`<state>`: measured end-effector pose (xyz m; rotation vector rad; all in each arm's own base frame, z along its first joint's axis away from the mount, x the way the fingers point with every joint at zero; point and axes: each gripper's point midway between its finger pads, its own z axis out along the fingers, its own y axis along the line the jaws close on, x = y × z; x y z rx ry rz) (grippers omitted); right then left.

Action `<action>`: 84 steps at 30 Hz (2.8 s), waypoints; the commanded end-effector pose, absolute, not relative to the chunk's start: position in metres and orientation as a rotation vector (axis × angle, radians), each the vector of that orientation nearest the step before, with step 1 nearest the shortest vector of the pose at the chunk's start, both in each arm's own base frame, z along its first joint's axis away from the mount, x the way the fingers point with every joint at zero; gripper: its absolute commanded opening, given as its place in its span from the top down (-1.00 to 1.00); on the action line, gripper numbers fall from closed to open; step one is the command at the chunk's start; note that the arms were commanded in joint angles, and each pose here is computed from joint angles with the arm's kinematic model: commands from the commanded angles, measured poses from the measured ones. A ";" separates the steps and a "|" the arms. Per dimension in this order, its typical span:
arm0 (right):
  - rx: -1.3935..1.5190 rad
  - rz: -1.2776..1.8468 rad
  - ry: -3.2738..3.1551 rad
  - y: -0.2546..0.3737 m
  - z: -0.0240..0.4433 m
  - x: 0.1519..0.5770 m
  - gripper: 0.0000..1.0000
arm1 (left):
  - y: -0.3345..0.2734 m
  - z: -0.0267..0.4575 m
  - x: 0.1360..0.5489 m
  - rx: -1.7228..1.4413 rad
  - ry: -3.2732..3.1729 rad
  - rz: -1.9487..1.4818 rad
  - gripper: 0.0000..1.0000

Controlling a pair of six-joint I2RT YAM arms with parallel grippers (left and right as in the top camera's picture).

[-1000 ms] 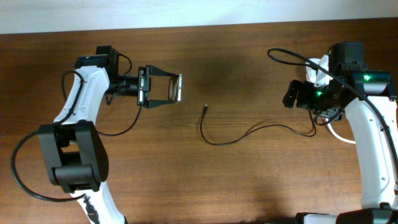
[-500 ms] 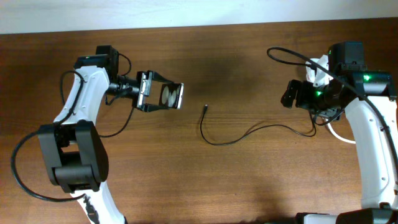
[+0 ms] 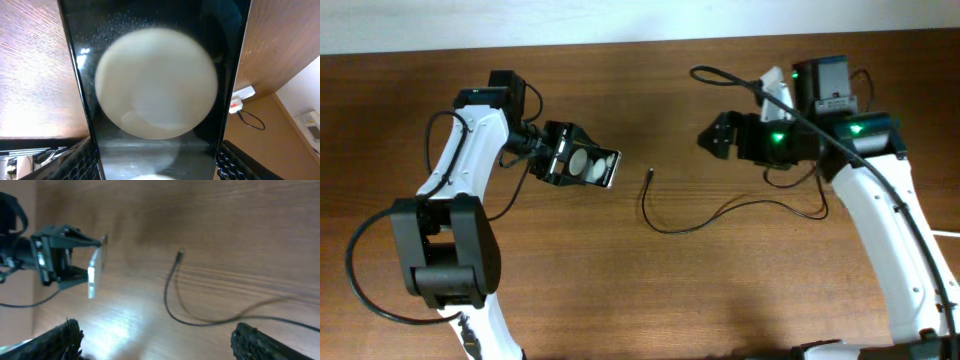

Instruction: Plug charger to phone and switch on socket

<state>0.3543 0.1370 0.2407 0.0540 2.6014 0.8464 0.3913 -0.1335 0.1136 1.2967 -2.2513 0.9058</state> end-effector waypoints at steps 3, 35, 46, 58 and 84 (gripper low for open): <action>0.084 0.960 2.658 0.208 0.220 0.357 -0.91 | -0.139 0.129 0.402 1.317 -2.242 0.953 1.00; 0.041 0.993 2.622 0.346 0.138 0.384 0.92 | -0.139 0.129 0.402 1.423 -2.146 0.914 1.00; 0.043 1.255 2.539 0.356 0.167 0.394 0.92 | -0.139 0.129 0.402 1.423 -2.144 0.911 1.00; 0.165 1.138 2.486 0.235 0.204 0.429 0.93 | -0.164 0.167 0.442 0.606 -2.604 1.528 0.86; 0.793 1.421 1.713 0.157 0.310 0.423 0.92 | -0.201 0.252 0.464 -0.132 -2.513 2.177 0.35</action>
